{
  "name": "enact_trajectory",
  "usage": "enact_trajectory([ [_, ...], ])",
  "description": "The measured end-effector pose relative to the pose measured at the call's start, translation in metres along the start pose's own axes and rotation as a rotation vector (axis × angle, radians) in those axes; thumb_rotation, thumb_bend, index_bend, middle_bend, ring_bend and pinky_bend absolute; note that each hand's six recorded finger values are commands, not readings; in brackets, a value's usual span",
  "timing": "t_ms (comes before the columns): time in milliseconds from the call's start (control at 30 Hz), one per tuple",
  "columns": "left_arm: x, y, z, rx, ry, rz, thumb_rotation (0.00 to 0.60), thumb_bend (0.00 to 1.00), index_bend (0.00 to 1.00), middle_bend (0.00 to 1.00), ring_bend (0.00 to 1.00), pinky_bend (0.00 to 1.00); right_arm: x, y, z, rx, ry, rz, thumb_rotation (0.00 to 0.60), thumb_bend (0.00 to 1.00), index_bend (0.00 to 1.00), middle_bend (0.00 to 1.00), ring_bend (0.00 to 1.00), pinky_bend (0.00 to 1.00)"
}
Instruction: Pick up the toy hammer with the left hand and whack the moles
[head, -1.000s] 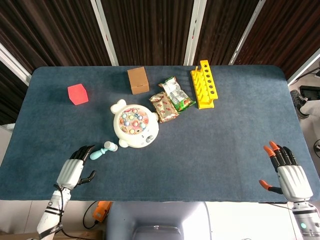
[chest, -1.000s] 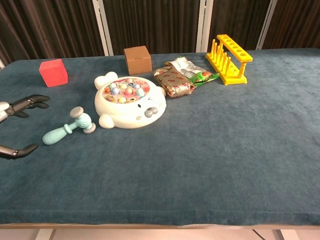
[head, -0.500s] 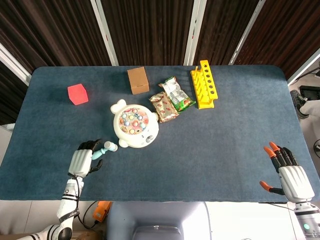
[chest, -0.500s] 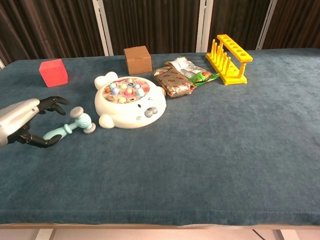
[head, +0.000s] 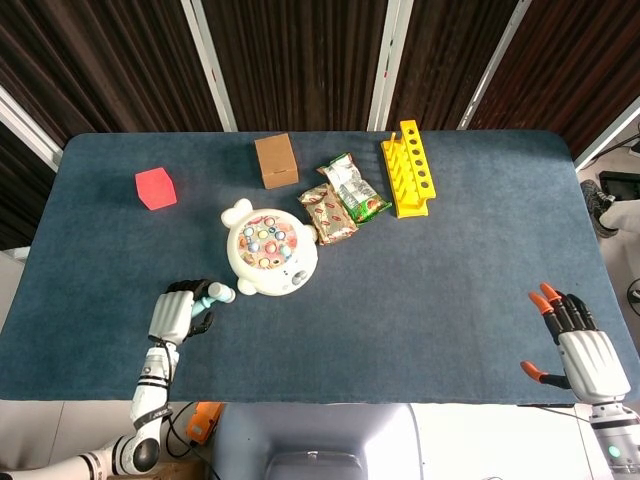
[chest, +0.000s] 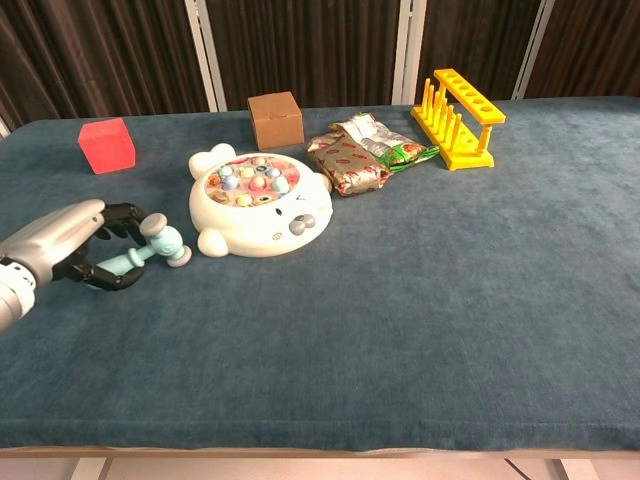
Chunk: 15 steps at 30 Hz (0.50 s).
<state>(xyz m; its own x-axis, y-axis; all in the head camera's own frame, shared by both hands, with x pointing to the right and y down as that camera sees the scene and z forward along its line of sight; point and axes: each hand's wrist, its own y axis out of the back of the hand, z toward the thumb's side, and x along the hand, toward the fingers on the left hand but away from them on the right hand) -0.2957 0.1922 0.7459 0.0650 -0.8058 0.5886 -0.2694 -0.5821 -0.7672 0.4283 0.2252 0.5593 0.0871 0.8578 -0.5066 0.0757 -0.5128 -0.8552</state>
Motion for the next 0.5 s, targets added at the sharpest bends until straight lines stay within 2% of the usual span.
enact_trajectory([
  [367, 0.0092, -0.0014, 0.0064, -0.021, 0.003, 0.001, 0.6, 0.36, 0.36, 0.37, 0.29, 0.26, -0.0007, 0.0001, -0.0022, 0.002, -0.009, -0.001, 0.6, 0.22, 0.0, 0.0, 0.0, 0.0],
  [500, 0.0107, -0.0018, 0.0084, -0.023, 0.004, 0.001, 0.6, 0.39, 0.39, 0.38, 0.31, 0.26, -0.0004, 0.0006, -0.0023, 0.001, -0.009, -0.002, 0.6, 0.22, 0.0, 0.0, 0.0, 0.0],
])
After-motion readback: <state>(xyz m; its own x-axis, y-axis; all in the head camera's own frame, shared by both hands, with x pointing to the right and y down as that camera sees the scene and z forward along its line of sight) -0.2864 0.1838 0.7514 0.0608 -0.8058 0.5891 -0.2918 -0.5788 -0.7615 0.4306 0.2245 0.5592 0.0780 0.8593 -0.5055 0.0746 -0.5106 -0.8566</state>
